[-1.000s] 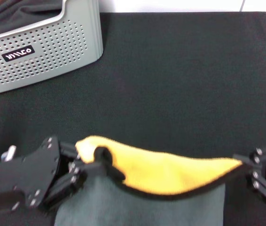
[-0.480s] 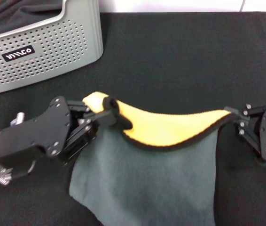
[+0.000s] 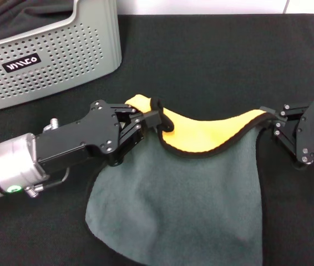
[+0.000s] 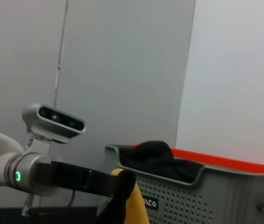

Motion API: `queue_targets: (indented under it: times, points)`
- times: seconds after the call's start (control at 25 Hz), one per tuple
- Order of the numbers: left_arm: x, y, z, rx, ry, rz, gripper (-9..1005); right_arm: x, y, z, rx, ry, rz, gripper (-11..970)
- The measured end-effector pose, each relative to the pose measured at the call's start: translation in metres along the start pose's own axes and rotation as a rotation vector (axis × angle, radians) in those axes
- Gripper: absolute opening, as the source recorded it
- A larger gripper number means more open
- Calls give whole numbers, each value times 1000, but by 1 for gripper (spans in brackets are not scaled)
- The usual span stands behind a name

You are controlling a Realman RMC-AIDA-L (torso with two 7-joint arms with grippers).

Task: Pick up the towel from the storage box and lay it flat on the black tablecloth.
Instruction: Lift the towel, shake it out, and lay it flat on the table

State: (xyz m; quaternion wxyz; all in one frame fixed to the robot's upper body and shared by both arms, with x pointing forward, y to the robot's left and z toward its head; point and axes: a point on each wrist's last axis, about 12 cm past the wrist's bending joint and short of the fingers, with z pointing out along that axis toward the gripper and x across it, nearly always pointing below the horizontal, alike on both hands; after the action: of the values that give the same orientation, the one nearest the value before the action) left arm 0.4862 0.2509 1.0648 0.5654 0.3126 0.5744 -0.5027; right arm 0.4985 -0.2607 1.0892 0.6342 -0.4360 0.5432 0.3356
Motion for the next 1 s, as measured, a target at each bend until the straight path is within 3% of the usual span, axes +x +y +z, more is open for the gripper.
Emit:
queue_targets:
  times: [0.64,1.0]
  points:
    - [19,17,14,-232,38,-26,128,20,-19,22,68,105,43,10]
    - [32,23,19,-342,74,-62,135,34,-32,30,162,190,55,10]
